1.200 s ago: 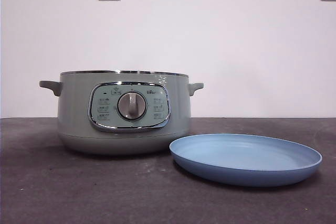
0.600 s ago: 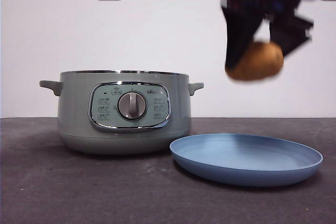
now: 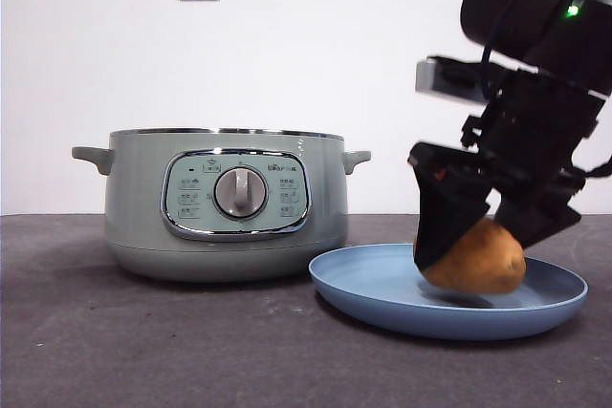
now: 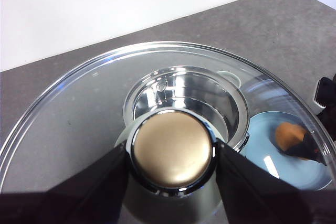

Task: Take the potato out from the steamer,put the potato on the plate,close the lid

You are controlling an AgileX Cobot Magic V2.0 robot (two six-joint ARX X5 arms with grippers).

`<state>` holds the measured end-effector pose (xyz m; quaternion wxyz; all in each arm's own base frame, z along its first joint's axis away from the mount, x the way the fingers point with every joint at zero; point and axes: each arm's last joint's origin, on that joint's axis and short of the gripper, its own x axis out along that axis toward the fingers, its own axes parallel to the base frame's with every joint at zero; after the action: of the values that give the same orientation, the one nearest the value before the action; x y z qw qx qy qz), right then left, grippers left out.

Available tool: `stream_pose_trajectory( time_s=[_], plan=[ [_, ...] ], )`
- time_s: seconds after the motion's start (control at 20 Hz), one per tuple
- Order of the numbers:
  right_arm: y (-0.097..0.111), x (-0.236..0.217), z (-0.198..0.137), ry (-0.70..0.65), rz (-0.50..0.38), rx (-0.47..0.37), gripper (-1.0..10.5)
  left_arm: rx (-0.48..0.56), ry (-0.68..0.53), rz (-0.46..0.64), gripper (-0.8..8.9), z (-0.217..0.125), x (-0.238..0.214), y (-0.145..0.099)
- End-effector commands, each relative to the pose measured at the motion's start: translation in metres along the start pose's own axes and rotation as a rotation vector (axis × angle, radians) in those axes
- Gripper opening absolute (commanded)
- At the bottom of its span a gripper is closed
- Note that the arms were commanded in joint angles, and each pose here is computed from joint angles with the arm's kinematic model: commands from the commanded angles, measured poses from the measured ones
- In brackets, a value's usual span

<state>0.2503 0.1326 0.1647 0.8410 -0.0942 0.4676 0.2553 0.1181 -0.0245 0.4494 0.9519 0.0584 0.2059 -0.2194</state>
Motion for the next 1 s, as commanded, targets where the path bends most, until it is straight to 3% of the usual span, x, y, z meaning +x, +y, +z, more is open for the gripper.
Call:
stream_pose_trajectory(
  time_s=[0.05,0.15,0.25,0.35,0.7,1.0],
  plan=[
    [0.0,0.008,-0.004,0.024,0.002,0.011,-0.1,0.024,-0.062,-0.004,-0.09,0.005,-0.006,-0.001],
    [0.0,0.009,-0.004,0.026,0.002,0.025,1.0,0.024,-0.062,-0.006,-0.09,0.005,-0.006,-0.001],
    [0.0,0.009,-0.004,0.026,0.002,0.026,3.9,0.024,-0.063,-0.006,-0.09,0.006,-0.006,-0.001],
    [0.0,0.008,-0.004,0.027,0.0,0.03,6.0,0.024,-0.064,-0.006,-0.09,0.006,-0.006,-0.001],
    [0.003,-0.026,0.014,-0.089,-0.002,0.017,6.3,0.025,-0.04,-0.085,-0.09,0.014,0.023,0.003],
    [0.012,-0.119,0.031,-0.364,-0.002,0.013,6.3,0.056,-0.043,-0.171,-0.09,0.029,0.081,0.006]
  ],
)
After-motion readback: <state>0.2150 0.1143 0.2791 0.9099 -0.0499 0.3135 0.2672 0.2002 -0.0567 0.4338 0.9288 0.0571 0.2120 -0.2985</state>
